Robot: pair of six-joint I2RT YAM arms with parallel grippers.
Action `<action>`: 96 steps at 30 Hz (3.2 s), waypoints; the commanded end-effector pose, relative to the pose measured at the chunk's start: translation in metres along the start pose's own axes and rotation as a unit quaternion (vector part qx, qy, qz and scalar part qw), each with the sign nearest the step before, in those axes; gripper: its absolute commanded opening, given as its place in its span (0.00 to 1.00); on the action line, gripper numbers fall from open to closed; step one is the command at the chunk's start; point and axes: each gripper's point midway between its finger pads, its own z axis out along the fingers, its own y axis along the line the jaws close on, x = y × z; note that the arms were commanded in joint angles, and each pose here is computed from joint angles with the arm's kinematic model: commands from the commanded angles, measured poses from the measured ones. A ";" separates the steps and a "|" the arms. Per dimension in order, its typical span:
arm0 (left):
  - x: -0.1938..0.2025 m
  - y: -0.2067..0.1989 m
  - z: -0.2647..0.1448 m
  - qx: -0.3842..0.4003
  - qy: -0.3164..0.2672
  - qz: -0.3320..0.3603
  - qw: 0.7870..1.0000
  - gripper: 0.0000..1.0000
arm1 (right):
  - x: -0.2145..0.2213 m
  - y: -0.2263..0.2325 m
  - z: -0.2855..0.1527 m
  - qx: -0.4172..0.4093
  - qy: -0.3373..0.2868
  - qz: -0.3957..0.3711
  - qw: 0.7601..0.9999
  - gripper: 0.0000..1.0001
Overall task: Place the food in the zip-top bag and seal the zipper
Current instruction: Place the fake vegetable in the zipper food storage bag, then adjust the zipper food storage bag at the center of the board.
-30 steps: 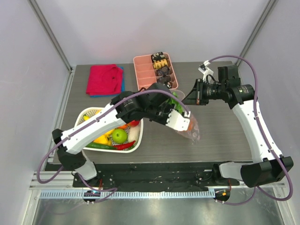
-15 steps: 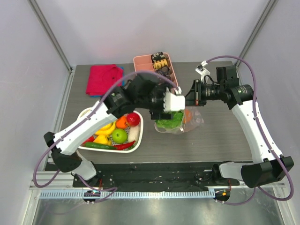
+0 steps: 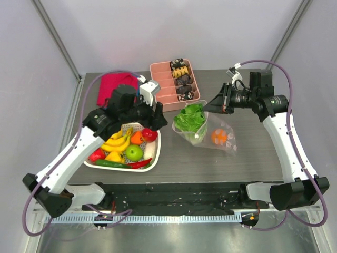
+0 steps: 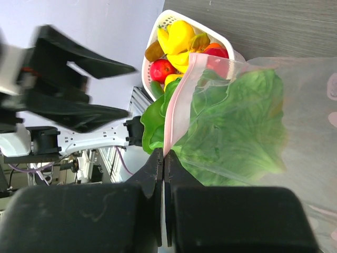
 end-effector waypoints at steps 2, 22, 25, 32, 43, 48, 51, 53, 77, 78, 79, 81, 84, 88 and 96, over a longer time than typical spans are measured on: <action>0.016 -0.012 0.033 0.033 0.033 -0.123 0.991 0.63 | -0.009 0.022 -0.005 -0.034 -0.021 -0.014 0.999 0.01; 0.041 -0.027 0.064 0.096 0.077 -0.233 0.965 0.38 | -0.007 0.022 -0.005 -0.036 -0.023 -0.013 0.999 0.01; 0.046 -0.025 0.066 0.093 0.080 -0.239 0.963 0.38 | -0.007 0.022 -0.005 -0.036 -0.023 -0.013 0.999 0.01; 0.048 -0.024 0.076 0.091 0.088 -0.255 0.959 0.38 | -0.006 0.023 -0.006 -0.038 -0.022 -0.013 0.999 0.01; 0.048 -0.029 0.071 0.106 0.118 -0.237 0.959 0.07 | -0.007 0.021 -0.007 -0.031 -0.025 -0.020 0.999 0.01; 0.015 -0.050 0.043 0.154 0.097 -0.191 0.965 0.00 | -0.002 0.003 -0.010 0.023 -0.029 -0.041 0.998 0.01; -0.006 -0.061 0.027 0.177 0.086 -0.156 0.968 0.00 | 0.000 0.000 -0.018 0.047 -0.035 -0.068 0.996 0.01; -0.009 -0.069 0.020 0.196 0.097 -0.137 0.966 0.00 | 0.003 0.003 -0.023 0.051 -0.034 -0.080 0.995 0.01; -0.019 -0.019 0.000 0.121 0.094 -0.079 0.985 0.76 | 0.012 0.002 -0.032 0.069 -0.031 -0.090 0.993 0.01; -0.016 -0.006 -0.007 0.108 0.097 -0.073 0.987 0.84 | 0.012 -0.001 -0.032 0.076 -0.033 -0.091 0.992 0.01; -0.017 -0.001 -0.019 0.108 0.086 -0.067 0.988 0.90 | 0.014 -0.003 -0.032 0.078 -0.030 -0.090 0.992 0.01; -0.013 0.032 -0.041 0.079 0.078 -0.070 0.991 0.96 | 0.017 -0.007 -0.031 0.081 -0.026 -0.085 0.993 0.01; 0.015 0.071 -0.071 0.025 0.106 -0.011 0.994 0.97 | 0.017 -0.010 -0.029 0.083 -0.022 -0.082 0.993 0.01; 0.072 0.111 -0.100 -0.031 0.197 -0.007 0.980 0.89 | 0.015 -0.011 -0.027 0.083 -0.021 -0.082 0.993 0.01; 0.154 0.181 -0.110 -0.162 0.322 -0.021 0.933 0.75 | 0.017 -0.021 -0.024 0.095 -0.019 -0.073 0.993 0.01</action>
